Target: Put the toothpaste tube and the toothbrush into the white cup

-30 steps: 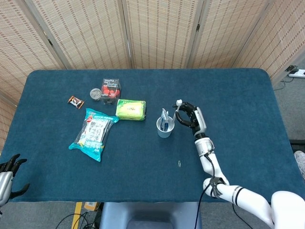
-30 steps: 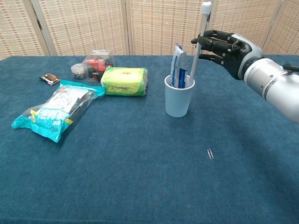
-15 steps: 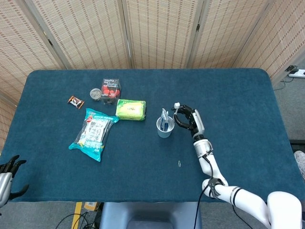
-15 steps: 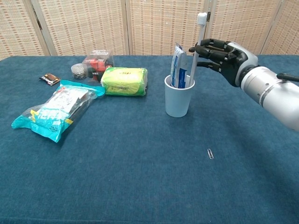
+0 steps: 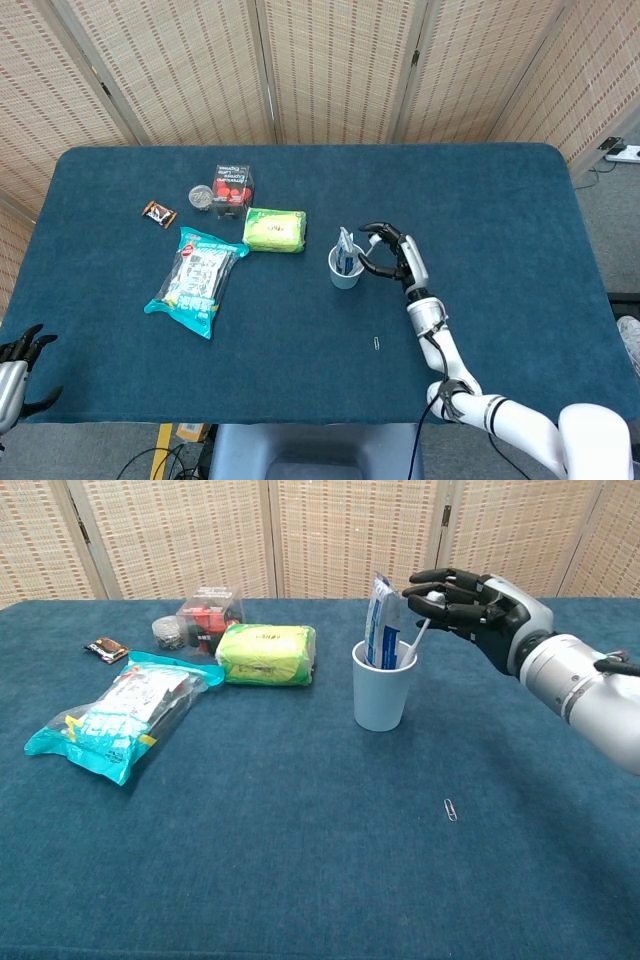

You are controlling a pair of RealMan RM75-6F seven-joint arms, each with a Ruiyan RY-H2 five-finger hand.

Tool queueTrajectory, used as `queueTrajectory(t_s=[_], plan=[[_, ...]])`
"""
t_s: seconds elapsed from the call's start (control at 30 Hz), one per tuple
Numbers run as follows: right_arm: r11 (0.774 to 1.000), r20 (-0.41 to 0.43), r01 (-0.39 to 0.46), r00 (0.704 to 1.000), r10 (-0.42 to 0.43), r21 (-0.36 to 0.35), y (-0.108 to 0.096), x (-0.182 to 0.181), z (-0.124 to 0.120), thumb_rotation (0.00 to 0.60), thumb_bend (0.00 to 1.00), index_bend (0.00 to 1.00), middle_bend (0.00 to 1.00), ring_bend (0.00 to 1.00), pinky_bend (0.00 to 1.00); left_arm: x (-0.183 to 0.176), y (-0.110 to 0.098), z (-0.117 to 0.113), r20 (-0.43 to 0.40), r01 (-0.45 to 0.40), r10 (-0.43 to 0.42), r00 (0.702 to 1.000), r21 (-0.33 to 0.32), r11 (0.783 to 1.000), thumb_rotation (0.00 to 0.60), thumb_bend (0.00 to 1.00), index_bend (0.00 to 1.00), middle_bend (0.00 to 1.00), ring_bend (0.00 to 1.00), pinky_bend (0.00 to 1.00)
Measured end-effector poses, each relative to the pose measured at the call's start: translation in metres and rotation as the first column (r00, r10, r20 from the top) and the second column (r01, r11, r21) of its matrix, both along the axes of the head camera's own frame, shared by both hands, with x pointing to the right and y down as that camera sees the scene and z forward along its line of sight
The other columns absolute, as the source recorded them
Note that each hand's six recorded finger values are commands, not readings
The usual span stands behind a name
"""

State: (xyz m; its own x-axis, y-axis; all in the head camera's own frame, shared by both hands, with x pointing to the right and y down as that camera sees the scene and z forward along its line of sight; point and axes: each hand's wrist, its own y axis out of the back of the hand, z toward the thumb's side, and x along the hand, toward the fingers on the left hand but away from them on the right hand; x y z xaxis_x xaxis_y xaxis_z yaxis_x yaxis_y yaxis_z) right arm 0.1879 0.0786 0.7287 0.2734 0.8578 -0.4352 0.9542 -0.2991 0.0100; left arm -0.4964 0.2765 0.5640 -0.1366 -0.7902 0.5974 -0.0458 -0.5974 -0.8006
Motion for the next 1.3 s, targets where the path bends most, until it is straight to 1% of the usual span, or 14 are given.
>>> queueTrajectory(t_s=[0.2,0.33,0.4,0.43,0.53,0.63,0.7,0.83,0.93,0.97,1.07,1.17,1.23,1.3], plan=[[0.996,-0.071,0.046,0.997,-0.04,0.079,0.0,0.009,-0.014,0.6,0.2,0.3,0.28,0.17,0.21,0.001,-0.004,-0.001,-0.004,-0.008,0.009,1.0,0.018,1.0,0.6,0.31,0.21,0.1,0.19,0.19],[0.983,-0.172,0.114,0.981,-0.089,0.142,0.0,0.02,-0.027,0.6,0.37,0.3,0.28,0.17,0.21,0.003,-0.008,0.0,-0.004,-0.018,0.018,1.0,0.028,0.999,0.6,0.31,0.21,0.1,0.19,0.19],[0.972,-0.246,0.161,0.962,-0.116,0.172,0.001,0.028,-0.035,0.6,0.44,0.3,0.28,0.17,0.21,0.005,-0.011,0.0,-0.004,-0.026,0.026,1.0,0.038,0.999,0.6,0.31,0.21,0.1,0.19,0.19],[0.966,-0.281,0.181,0.952,-0.124,0.183,0.001,0.033,-0.038,0.6,0.45,0.3,0.28,0.17,0.21,0.006,-0.012,0.0,-0.003,-0.029,0.03,1.0,0.043,0.999,0.6,0.31,0.21,0.1,0.19,0.19],[0.946,-0.402,0.246,0.904,-0.146,0.209,0.005,0.05,-0.051,0.6,0.49,0.3,0.27,0.17,0.21,0.009,-0.015,0.001,-0.004,-0.042,0.042,0.999,0.059,0.997,0.6,0.31,0.21,0.1,0.19,0.19],[0.927,-0.523,0.31,0.837,-0.16,0.213,0.01,0.071,-0.067,0.6,0.49,0.3,0.26,0.17,0.21,0.014,-0.019,0.003,-0.011,-0.053,0.054,0.998,0.066,0.996,0.6,0.31,0.21,0.1,0.19,0.19],[0.915,-0.6,0.348,0.783,-0.164,0.203,0.016,0.087,-0.08,0.6,0.49,0.28,0.26,0.17,0.21,0.017,-0.022,0.004,-0.009,-0.063,0.064,0.998,0.073,0.995,0.6,0.31,0.21,0.1,0.19,0.19],[0.904,-0.713,0.393,0.681,-0.165,0.166,0.028,0.123,-0.104,0.6,0.49,0.28,0.25,0.16,0.21,0.026,-0.028,0.007,-0.021,-0.078,0.08,0.997,0.095,0.992,0.6,0.31,0.21,0.1,0.19,0.19],[0.896,-0.802,0.426,0.576,-0.159,0.129,0.042,0.153,-0.119,0.6,0.49,0.28,0.26,0.16,0.21,0.033,-0.032,0.007,-0.023,-0.093,0.096,0.995,0.112,0.989,0.6,0.31,0.21,0.1,0.19,0.19],[0.894,-0.831,0.435,0.533,-0.157,0.11,0.05,0.166,-0.124,0.6,0.49,0.28,0.26,0.16,0.21,0.035,-0.033,0.007,-0.022,-0.097,0.1,0.995,0.12,0.988,0.6,0.31,0.21,0.1,0.19,0.19],[0.893,-0.88,0.444,0.452,-0.146,0.08,0.07,0.19,-0.134,0.6,0.48,0.28,0.26,0.15,0.21,0.041,-0.036,0.007,-0.027,-0.101,0.106,0.994,0.152,0.983,0.6,0.31,0.21,0.1,0.19,0.18],[0.895,-0.907,0.441,0.399,-0.131,0.065,0.088,0.208,-0.141,0.6,0.47,0.27,0.26,0.14,0.21,0.046,-0.038,0.009,-0.025,-0.104,0.11,0.994,0.176,0.979,0.6,0.31,0.21,0.1,0.19,0.18],[0.898,-0.914,0.435,0.387,-0.12,0.066,0.097,0.215,-0.146,0.6,0.47,0.27,0.26,0.14,0.21,0.048,-0.038,0.01,-0.015,-0.112,0.117,0.993,0.179,0.977,0.6,0.31,0.21,0.1,0.19,0.18],[0.904,-0.917,0.422,0.385,-0.105,0.073,0.107,0.223,-0.152,0.6,0.47,0.26,0.26,0.14,0.21,0.051,-0.038,0.011,-0.009,-0.119,0.122,0.992,0.183,0.976,0.6,0.31,0.21,0.1,0.19,0.18]])
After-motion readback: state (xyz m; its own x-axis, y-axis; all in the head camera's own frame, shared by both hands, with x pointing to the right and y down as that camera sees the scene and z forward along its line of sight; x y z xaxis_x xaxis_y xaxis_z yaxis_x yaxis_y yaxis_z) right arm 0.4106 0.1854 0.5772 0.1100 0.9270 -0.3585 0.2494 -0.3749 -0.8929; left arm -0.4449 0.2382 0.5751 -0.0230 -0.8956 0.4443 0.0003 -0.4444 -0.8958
